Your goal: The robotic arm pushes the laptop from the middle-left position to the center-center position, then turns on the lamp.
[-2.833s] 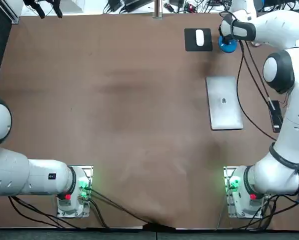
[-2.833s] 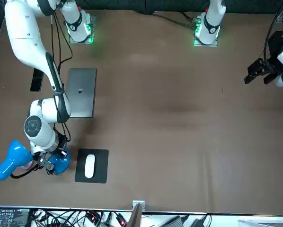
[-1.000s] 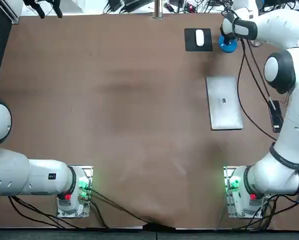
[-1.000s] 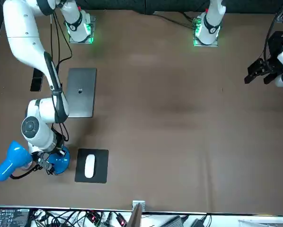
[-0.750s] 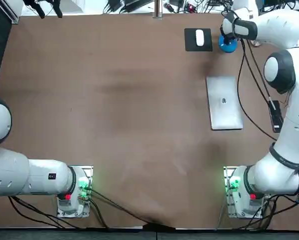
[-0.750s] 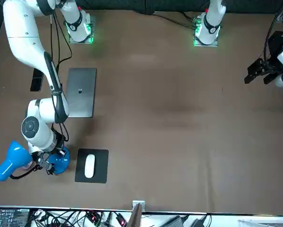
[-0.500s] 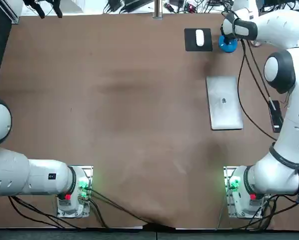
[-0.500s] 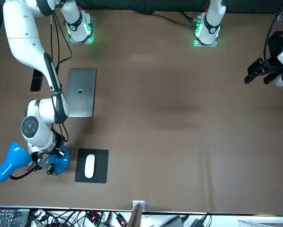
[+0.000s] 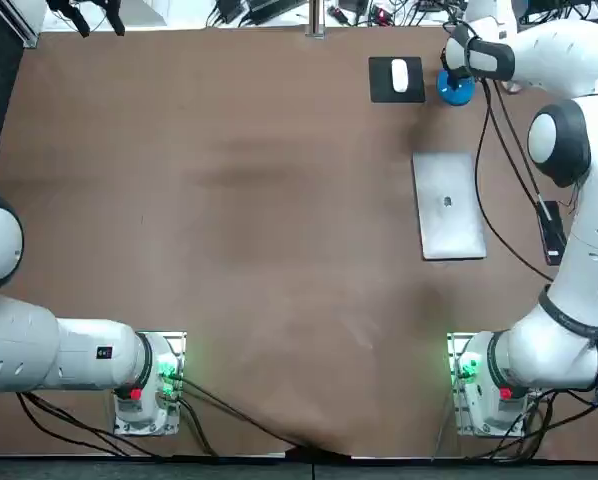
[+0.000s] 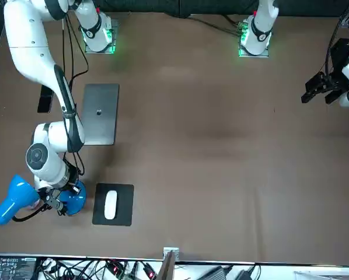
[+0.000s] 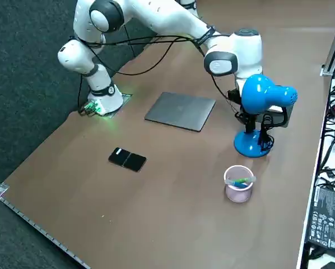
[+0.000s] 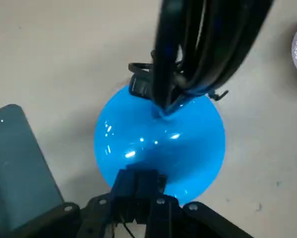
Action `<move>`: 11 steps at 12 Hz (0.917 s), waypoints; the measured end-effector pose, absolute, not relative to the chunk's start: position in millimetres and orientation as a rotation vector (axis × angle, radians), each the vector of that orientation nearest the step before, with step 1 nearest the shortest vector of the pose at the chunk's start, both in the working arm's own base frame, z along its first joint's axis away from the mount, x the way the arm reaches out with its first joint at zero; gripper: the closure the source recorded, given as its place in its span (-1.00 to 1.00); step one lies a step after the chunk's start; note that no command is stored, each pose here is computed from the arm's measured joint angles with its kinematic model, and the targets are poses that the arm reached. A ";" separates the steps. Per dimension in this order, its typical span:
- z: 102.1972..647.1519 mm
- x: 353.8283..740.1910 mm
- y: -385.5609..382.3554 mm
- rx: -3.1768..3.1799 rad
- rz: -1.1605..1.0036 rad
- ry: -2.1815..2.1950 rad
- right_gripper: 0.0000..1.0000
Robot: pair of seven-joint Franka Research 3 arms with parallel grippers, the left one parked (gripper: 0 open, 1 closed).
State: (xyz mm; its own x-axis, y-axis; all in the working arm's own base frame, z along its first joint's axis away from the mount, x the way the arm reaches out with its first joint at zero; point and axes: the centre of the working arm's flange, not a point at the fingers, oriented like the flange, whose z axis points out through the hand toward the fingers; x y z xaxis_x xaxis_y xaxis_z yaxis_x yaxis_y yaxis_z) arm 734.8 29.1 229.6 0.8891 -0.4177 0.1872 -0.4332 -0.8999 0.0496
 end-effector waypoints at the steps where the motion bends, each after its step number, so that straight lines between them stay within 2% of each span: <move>1: 229.9 734.5 30.7 2.966 0.256 -0.666 0.96; 3: 237.0 732.4 42.9 2.972 0.221 -0.648 0.95; 4: 245.0 730.4 54.0 2.973 0.194 -0.629 0.84; 5: 255.8 727.4 65.5 2.971 0.162 -0.609 0.84; 6: 267.6 724.0 76.7 2.969 0.132 -0.589 0.75; 7: 281.3 720.4 89.0 2.976 0.112 -0.566 0.55; 9: 321.6 708.4 117.8 3.001 0.070 -0.473 0.30; 11: 350.3 699.6 123.6 3.007 0.034 -0.348 -0.05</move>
